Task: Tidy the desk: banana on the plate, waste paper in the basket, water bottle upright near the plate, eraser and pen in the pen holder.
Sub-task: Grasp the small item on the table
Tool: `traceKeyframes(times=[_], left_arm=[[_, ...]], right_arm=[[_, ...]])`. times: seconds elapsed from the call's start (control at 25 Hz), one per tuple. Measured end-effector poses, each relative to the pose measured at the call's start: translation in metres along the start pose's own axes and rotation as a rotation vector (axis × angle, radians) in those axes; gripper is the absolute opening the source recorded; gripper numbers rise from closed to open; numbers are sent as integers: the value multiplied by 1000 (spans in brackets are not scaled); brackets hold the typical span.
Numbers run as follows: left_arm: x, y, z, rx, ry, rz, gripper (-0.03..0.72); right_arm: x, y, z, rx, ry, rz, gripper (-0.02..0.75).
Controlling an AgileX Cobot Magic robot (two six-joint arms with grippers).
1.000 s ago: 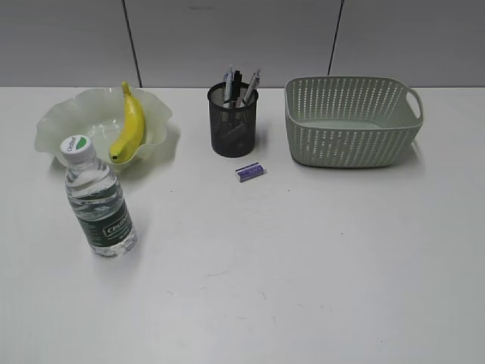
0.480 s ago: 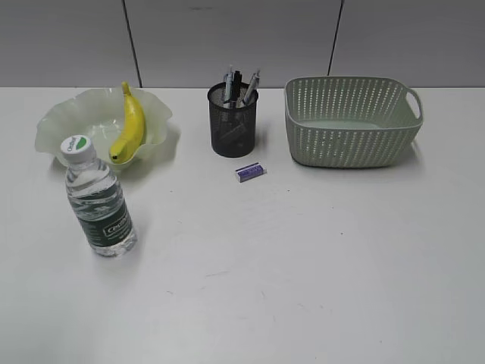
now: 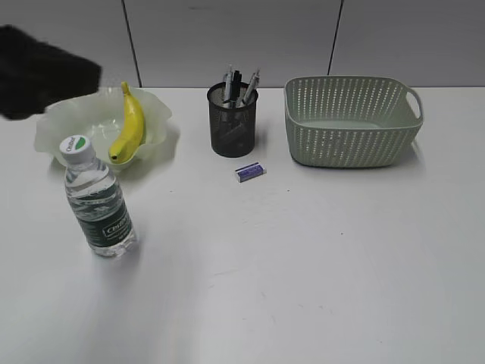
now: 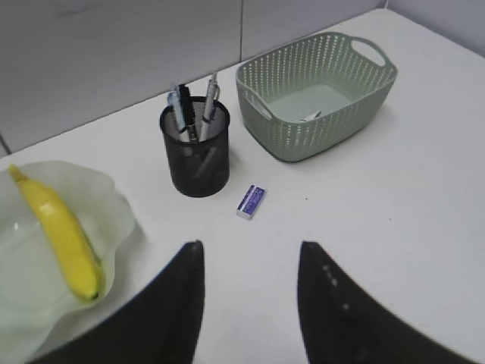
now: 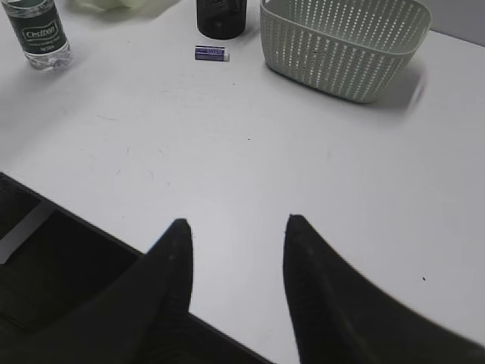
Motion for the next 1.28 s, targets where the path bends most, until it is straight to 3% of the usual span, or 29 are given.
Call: traceKeyframes(times=[0.24,0.6,0.84,1.28], left_arm=[[-20,-18,-84,120,46,-90,309],[-26,2,-193,302,60,-163,321],[-28,26,-234,367,78,-244,362],[-21,77,-283,406,66,-288,382]], right_arm=[[0,0,0,0,2,0,328],[0,0,0,-1,2,-2,328],[0,0,0,-1,2,-2,328],[0,0,0,-1,2,-2,328]])
Point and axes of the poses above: a point on each arm's last joint axis where the gripper is mounted, z pointing back along that axis away from the gripper, x along the wrist's bending axis when the last joint is at zero, y = z × x, the point moved 10 cm from there along -z, pointing out along that axis toward the gripper, and after that the axes turned 2 degrees about z, right-handed, at the moved point
